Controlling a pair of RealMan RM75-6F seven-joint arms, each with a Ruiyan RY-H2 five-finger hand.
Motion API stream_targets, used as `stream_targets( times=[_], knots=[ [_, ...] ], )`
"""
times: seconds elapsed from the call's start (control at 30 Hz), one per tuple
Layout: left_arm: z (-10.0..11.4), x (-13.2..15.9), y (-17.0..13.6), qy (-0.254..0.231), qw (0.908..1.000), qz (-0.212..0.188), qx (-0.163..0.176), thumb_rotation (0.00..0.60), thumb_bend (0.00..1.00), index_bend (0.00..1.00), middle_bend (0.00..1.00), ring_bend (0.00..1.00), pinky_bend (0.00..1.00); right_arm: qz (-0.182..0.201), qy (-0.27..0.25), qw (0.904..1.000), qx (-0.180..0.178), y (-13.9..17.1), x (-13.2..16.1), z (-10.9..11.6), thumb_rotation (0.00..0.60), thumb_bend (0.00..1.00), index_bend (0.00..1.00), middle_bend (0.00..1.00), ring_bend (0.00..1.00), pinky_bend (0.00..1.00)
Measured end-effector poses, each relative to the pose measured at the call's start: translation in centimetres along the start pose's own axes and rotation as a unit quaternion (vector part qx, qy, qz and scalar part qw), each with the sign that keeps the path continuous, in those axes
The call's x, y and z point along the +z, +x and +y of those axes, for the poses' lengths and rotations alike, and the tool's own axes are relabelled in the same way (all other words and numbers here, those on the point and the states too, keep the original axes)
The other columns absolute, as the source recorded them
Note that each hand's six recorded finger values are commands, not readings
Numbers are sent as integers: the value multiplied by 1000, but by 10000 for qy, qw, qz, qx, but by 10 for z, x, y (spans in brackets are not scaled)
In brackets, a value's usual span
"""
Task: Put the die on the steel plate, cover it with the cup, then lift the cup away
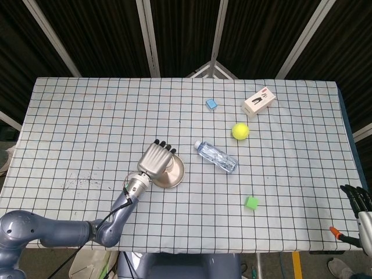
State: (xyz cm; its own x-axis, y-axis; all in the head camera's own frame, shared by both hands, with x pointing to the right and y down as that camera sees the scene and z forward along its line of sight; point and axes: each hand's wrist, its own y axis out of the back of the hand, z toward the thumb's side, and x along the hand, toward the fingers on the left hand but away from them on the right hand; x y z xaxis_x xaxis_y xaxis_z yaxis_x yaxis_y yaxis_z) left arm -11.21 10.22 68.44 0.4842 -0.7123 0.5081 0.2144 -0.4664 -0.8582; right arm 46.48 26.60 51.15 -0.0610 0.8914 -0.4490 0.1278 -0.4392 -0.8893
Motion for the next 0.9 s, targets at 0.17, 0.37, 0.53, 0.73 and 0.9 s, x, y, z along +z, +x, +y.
stream_targets(
  times=[0.17,0.37,0.53,0.73,0.9],
  knots=[
    [2,6,-1,-368,9992,-166,17,600,511,490,426,289,291,11,-2,10000,-7,0,1,0,600,131,120,137,96,31],
    [4,8,-3,-507,9984,-264,4,600,511,490,426,289,291,15,-16,10000,-18,1,1,1,600,131,120,137,95,31],
    [-2,8,-5,-588,9978,-261,-133,600,511,490,427,289,291,9,13,10000,-35,1,1,2,600,131,120,137,96,31],
    [-7,8,-6,-829,9957,-239,-337,600,511,491,429,289,291,9,-8,10000,-47,1,1,3,600,132,120,137,96,32],
    [-13,15,-9,-1449,9863,-357,-703,600,510,491,430,289,291,5,8,10000,-56,1,1,3,600,132,120,137,96,30]
  ],
)
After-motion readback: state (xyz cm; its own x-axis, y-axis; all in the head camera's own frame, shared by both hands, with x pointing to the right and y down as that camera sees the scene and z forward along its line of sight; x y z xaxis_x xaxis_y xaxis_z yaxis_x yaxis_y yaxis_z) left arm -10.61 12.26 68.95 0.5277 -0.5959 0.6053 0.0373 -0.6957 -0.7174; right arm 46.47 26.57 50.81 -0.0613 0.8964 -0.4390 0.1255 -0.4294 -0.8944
